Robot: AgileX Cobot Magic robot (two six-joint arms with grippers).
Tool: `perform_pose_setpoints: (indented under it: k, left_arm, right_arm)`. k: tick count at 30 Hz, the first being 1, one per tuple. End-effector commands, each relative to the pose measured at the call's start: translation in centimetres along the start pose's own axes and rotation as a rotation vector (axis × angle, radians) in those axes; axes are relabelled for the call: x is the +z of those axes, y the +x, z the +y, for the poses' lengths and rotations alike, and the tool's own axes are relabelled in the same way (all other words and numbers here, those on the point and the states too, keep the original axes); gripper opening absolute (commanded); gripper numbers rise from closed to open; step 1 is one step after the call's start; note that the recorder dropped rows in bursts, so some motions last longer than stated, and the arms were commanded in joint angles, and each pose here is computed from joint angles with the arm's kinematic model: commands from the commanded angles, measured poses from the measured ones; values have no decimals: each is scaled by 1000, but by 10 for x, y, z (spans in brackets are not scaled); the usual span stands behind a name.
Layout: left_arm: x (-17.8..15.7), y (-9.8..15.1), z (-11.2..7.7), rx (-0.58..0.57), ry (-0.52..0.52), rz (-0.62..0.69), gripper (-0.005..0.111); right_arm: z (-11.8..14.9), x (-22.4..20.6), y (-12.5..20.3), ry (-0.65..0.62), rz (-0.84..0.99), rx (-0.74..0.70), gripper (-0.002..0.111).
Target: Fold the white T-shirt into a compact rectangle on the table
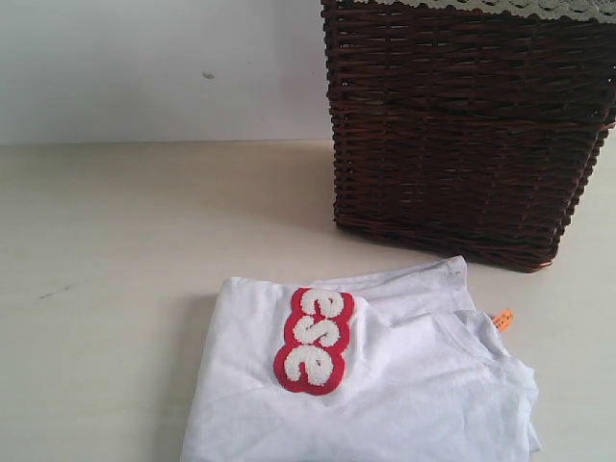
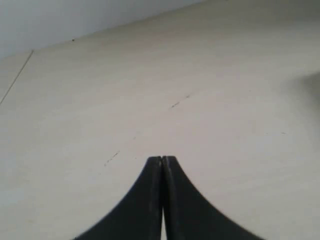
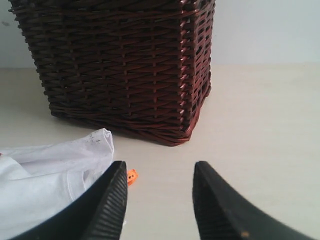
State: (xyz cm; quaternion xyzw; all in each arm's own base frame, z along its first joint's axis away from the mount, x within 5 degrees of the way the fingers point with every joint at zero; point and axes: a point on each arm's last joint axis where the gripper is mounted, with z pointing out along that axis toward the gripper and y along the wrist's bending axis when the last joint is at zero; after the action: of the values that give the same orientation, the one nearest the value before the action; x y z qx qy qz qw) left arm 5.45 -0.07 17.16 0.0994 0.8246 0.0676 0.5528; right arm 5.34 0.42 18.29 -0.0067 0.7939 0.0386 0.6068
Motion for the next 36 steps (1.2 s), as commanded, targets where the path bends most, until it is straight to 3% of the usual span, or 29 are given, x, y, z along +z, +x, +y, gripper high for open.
perform_pose_setpoints:
  k: [1, 5, 36]
  left_arm:
    - [0, -1, 1, 2, -4, -2, 0]
    - [-4, -3, 0, 8, -8, -67, 0]
    - [-4, -4, 1, 7, -11, -74, 0]
  right_arm:
    - [0, 0, 0, 6, -20, 4, 41]
    - [0, 0, 0, 6, -20, 4, 41]
    - [0, 0, 0, 6, -20, 4, 41]
